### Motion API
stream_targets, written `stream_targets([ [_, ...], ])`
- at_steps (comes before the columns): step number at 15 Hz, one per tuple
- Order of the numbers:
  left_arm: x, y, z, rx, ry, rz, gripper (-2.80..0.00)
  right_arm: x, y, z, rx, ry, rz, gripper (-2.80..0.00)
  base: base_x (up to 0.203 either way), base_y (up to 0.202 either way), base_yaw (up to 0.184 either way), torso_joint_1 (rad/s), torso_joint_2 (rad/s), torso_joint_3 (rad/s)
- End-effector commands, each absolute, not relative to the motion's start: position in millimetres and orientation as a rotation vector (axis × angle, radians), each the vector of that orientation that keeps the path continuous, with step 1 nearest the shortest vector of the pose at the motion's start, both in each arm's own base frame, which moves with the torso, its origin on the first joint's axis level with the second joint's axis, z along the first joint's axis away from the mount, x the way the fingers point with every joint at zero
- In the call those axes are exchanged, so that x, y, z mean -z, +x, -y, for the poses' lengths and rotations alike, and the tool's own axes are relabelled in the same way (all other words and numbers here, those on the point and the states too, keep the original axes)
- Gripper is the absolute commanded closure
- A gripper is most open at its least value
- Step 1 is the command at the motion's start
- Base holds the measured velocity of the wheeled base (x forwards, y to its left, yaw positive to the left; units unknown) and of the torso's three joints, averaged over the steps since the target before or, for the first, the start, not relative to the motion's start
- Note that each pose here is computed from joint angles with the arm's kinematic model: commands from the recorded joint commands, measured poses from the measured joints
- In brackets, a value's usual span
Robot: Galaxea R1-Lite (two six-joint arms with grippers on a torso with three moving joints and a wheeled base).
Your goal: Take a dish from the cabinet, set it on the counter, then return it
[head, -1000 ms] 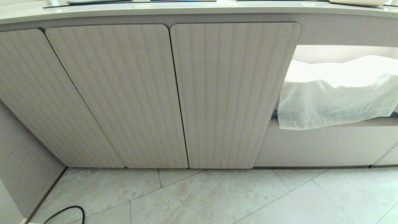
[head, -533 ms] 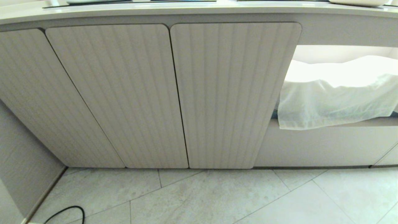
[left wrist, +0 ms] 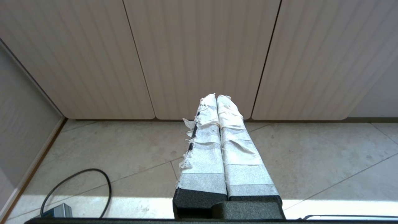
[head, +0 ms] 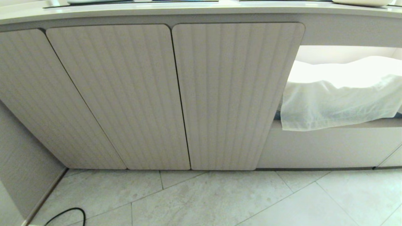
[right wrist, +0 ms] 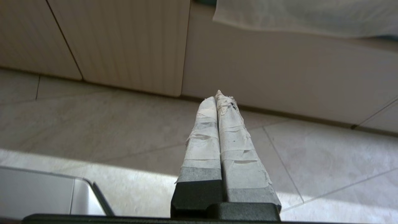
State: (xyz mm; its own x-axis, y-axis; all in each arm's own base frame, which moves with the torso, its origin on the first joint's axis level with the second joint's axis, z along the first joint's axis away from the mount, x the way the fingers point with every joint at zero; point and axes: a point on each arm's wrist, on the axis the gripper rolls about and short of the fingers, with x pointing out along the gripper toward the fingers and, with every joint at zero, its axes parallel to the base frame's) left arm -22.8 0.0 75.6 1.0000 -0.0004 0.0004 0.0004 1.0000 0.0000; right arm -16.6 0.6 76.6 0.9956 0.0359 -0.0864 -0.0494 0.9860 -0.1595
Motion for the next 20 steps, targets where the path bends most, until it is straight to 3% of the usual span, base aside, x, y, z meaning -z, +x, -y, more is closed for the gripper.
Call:
stream_targets([
  [1, -75.5, -22.8, 0.0, 0.000, 0.000, 0.000, 0.00, -75.1, -22.6, -0.6, -0.035, -0.164, -0.004, 0.00, 0.000, 0.000, 0.000, 0.000, 0.00, 0.000],
  [20, -75.5, -22.8, 0.0, 0.000, 0.000, 0.000, 0.00, -75.0, -22.8, -0.6, -0.035, -0.165, -0.002, 0.00, 0.000, 0.000, 0.000, 0.000, 0.00, 0.000],
])
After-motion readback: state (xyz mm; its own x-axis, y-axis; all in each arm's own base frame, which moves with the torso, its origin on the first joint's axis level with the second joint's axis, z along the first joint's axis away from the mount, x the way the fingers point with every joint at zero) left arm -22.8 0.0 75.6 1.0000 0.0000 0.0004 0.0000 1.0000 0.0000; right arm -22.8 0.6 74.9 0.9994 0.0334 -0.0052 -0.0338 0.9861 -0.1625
